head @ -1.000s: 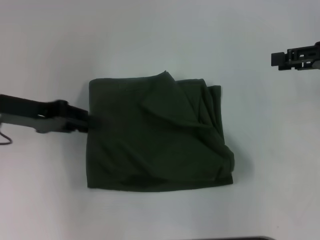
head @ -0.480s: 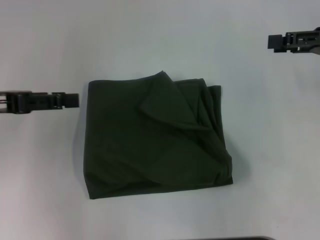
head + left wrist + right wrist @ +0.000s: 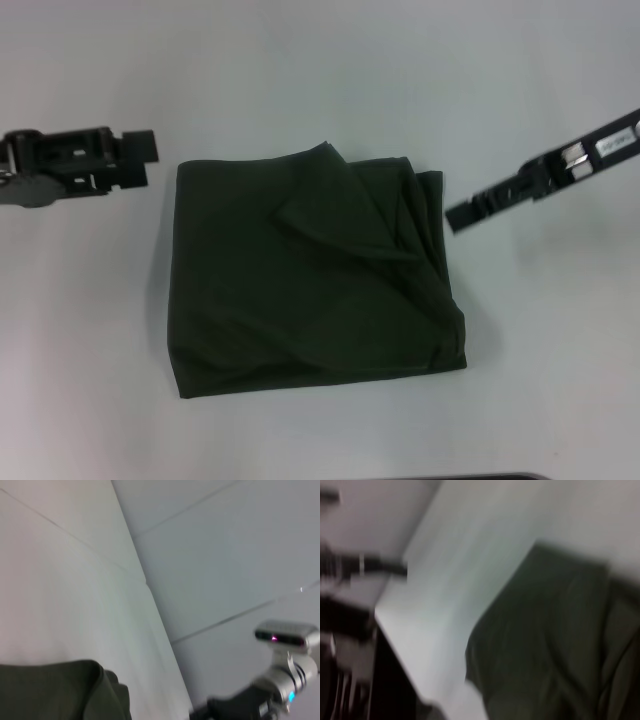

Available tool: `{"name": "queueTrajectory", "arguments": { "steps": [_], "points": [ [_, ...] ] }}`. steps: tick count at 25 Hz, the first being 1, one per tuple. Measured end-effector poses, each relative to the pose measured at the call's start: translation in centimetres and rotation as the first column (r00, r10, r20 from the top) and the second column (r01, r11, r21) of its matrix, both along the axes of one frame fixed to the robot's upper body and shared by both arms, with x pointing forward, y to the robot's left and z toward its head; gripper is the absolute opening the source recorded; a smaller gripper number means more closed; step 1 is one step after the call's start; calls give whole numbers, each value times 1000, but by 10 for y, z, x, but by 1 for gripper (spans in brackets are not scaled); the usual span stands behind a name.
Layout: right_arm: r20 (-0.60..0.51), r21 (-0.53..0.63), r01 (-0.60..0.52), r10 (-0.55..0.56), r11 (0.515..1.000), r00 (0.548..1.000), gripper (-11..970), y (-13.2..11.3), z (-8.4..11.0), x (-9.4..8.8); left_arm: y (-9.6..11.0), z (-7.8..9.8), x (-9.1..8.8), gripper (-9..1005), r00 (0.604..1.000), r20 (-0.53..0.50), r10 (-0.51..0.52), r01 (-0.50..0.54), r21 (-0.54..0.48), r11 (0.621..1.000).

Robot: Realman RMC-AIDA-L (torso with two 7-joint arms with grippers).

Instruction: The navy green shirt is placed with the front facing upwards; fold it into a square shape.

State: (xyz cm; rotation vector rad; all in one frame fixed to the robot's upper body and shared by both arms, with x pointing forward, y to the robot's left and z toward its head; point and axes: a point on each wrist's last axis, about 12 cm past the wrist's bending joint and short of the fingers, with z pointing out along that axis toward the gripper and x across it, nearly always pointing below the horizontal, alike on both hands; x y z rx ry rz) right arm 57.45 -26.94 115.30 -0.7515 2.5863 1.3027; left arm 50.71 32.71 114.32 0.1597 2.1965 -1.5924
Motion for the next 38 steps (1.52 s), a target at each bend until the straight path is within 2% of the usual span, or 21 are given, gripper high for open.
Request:
{"name": "queueTrajectory", "arguments": {
  "steps": [4, 9, 15, 18, 24, 31, 38],
  "points": [
    [-75, -24, -65, 63, 998, 995, 712, 13, 6, -2, 8, 1, 0, 809, 999, -8, 49, -49, -14, 999],
    [-97, -90, -21, 12, 996, 995, 711, 15, 4, 4, 11, 2, 0, 808, 998, -3, 68, -68, -23, 997],
    [-6, -136, 1, -2, 991, 1000, 713, 41, -5, 16, 12, 2, 2, 808, 997, 1, 76, -76, -25, 997],
    [45, -153, -51, 59, 987, 997, 713, 65, 0, 24, 12, 2, 3, 808, 997, 0, 83, -83, -24, 996],
    [99, -302, -172, 210, 938, 973, 713, 112, 7, 32, 12, 0, 2, 807, 996, -12, 85, -85, -35, 996],
    [183, -362, -150, 228, 920, 956, 712, 132, 16, 41, 14, -2, 2, 809, 995, -13, 97, -98, -50, 994],
    [233, -364, -234, 331, 902, 914, 712, 153, 16, 33, 21, -6, 2, 808, 992, -26, 127, -129, -76, 989]
  ]
}}
